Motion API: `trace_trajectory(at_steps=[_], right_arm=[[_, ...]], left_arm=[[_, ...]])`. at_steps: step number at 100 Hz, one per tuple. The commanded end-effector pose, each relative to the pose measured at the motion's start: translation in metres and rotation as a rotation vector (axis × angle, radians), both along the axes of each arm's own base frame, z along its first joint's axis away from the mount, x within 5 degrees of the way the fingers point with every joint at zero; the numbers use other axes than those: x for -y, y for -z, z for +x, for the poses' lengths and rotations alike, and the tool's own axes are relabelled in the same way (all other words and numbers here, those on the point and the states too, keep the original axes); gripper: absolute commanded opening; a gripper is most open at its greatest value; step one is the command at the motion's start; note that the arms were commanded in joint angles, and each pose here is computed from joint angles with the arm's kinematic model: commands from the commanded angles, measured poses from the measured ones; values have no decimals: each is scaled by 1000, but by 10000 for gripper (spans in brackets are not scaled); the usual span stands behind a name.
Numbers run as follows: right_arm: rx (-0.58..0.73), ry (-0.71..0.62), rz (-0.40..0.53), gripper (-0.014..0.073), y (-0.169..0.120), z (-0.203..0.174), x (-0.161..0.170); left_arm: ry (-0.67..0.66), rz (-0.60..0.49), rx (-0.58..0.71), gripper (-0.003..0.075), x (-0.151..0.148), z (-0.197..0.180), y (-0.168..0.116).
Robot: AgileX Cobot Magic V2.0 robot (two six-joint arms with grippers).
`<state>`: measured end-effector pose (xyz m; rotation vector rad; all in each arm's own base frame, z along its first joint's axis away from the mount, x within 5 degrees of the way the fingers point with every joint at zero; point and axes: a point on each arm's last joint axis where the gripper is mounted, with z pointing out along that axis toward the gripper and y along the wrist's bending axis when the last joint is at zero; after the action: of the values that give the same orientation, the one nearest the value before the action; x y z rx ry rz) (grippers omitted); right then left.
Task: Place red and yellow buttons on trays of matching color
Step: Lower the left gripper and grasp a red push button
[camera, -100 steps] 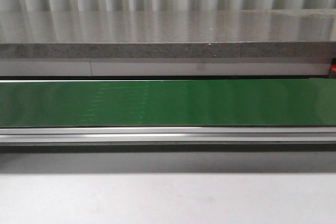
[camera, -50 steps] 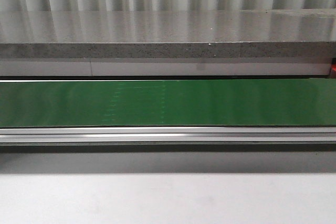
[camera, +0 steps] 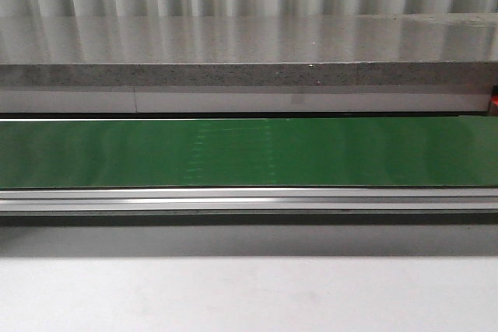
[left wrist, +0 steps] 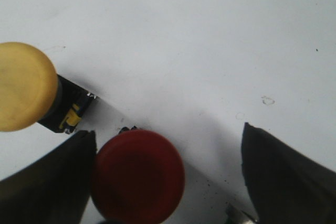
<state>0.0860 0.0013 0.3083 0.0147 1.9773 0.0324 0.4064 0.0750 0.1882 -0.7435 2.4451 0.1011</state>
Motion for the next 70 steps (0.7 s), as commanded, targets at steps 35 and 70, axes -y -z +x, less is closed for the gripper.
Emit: trace_trajectory(at_steps=[35, 70], right_arm=[[85, 3, -8, -67, -13, 2, 0], [85, 3, -8, -67, -13, 2, 0]], left_arm=[[-7, 14, 115, -8, 0, -3, -44], [81, 83, 255, -20, 14, -36, -125]])
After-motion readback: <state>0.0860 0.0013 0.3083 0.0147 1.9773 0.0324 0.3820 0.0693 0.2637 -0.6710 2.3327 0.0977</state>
